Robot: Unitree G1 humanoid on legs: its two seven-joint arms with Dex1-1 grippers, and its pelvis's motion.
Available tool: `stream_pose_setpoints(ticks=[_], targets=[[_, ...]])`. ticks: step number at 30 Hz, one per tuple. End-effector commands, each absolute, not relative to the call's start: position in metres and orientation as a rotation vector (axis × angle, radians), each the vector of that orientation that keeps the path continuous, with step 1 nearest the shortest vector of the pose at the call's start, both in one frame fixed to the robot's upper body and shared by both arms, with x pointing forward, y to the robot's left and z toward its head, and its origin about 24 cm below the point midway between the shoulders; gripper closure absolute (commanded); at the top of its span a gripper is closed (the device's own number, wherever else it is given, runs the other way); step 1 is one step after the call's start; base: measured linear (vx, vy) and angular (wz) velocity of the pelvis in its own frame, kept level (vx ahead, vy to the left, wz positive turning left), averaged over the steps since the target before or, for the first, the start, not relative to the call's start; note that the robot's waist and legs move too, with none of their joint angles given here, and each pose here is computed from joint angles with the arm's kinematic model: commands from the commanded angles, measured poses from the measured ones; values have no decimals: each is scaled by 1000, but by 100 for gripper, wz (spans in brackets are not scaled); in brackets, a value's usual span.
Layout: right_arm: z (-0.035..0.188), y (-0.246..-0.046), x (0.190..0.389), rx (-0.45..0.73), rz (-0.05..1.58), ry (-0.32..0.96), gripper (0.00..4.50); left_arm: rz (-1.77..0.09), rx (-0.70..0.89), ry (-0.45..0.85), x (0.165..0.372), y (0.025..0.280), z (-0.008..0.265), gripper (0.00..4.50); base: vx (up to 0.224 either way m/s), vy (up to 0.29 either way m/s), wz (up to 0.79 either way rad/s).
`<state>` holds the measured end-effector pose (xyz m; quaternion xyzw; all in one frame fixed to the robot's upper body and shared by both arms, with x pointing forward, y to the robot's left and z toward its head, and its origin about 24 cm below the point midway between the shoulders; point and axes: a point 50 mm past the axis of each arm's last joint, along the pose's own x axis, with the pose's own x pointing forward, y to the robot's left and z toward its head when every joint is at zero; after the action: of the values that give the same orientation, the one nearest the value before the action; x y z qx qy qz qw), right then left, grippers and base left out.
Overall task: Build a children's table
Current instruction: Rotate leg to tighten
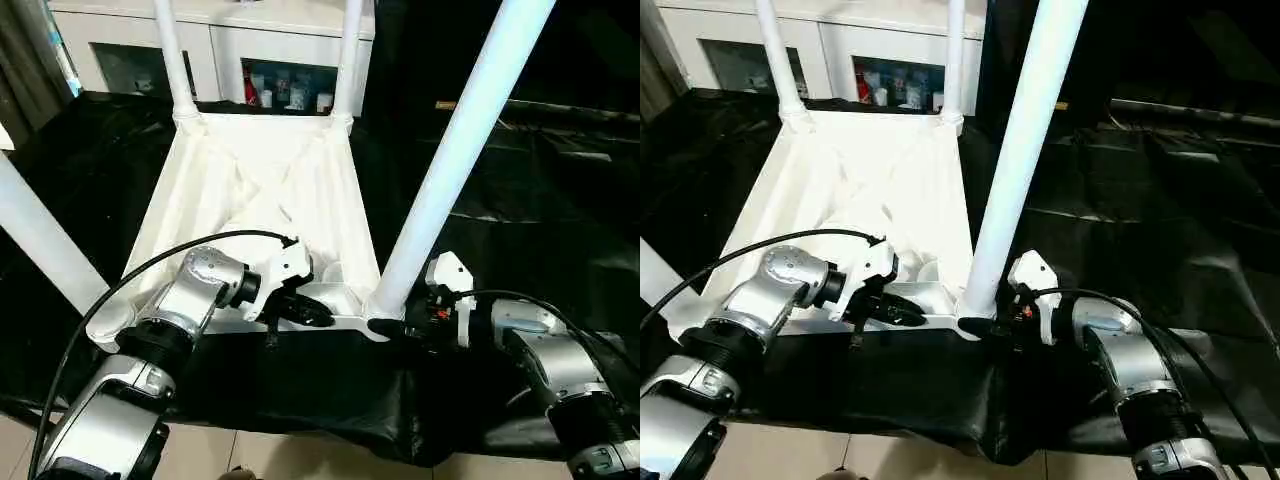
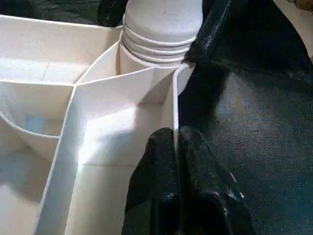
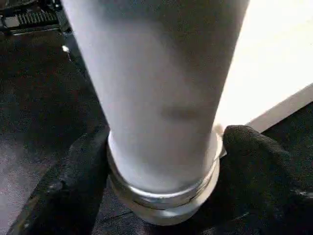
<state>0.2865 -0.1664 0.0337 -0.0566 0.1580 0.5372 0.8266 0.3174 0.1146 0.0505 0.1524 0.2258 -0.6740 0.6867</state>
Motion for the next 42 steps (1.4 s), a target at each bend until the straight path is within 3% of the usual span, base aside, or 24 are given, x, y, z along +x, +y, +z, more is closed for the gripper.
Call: stream_pose_setpoints(ticks=[1, 9, 12, 23, 27, 29, 31, 35, 39, 42], targets=[[35, -162, 287, -98, 1162, 325, 107, -1584, 328, 553, 307, 106, 40, 450, 0, 0, 0], [27, -161, 290, -53, 1086, 340, 158, -1510, 346, 538, 312, 101, 37, 450, 0, 0, 0], [17, -153, 298, -7, 925, 341, 171, -1415, 332, 501, 320, 88, 36, 450, 0, 0, 0], [-1, -121, 315, -12, 553, 371, 174, -1106, 342, 432, 340, 53, 37, 450, 0, 0, 0], [8, -97, 316, 84, 633, 323, 174, -1103, 336, 433, 340, 44, 36, 450, 0, 0, 0], [11, -94, 315, 103, 667, 316, 119, -1115, 334, 436, 339, 44, 35, 450, 0, 0, 0], [13, -93, 314, 109, 696, 313, 102, -1125, 335, 440, 338, 45, 34, 450, 0, 0, 0], [17, -101, 312, 36, 787, 290, 69, -1171, 336, 448, 337, 53, 33, 450, 0, 0, 0], [31, -134, 306, -38, 918, 252, 69, -1332, 294, 430, 327, 67, 35, 450, 0, 0, 0], [35, -145, 305, -62, 942, 245, 69, -1406, 285, 426, 322, 72, 36, 450, 0, 0, 0]])
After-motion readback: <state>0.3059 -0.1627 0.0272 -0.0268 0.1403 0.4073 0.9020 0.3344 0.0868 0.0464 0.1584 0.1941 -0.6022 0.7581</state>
